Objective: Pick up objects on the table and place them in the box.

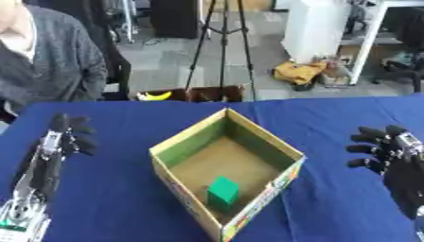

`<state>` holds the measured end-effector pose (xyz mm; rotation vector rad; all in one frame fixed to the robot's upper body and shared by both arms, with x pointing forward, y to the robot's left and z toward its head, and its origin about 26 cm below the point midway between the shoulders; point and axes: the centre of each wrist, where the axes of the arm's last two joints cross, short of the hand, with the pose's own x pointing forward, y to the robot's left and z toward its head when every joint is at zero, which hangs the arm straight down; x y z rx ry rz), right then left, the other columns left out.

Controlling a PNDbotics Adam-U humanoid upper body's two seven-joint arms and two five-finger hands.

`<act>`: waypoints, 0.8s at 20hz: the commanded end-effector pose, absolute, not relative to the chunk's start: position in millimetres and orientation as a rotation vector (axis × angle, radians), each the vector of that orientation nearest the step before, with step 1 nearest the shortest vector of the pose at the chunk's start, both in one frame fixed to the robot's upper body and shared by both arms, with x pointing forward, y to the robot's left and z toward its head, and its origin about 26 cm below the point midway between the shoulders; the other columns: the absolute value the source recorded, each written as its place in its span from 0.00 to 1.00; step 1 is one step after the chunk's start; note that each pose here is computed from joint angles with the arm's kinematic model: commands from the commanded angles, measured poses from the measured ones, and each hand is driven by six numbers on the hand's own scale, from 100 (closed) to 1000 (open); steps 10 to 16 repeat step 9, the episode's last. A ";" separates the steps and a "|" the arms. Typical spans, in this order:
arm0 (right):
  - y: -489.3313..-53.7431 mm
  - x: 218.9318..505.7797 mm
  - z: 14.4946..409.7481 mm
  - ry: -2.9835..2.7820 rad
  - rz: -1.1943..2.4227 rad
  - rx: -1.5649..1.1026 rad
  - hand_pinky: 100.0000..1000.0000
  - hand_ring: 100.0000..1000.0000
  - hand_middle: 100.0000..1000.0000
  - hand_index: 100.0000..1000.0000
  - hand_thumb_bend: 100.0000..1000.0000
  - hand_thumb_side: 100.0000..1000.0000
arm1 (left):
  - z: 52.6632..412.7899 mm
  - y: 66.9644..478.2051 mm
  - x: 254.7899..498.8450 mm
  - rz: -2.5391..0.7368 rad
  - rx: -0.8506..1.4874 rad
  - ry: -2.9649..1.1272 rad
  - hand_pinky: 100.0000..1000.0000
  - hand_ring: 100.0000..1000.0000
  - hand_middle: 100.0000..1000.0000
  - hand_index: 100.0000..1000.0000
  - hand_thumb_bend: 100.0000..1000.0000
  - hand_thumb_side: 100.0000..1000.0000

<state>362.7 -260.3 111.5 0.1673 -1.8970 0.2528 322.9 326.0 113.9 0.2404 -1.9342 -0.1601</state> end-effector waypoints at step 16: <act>-263.0 363.2 121.7 -1.930 0.244 0.160 0.53 0.69 0.69 0.81 0.00 1.00 | 126.8 325.8 320.1 -0.173 0.233 -1.977 0.47 0.48 0.52 0.78 0.52 0.93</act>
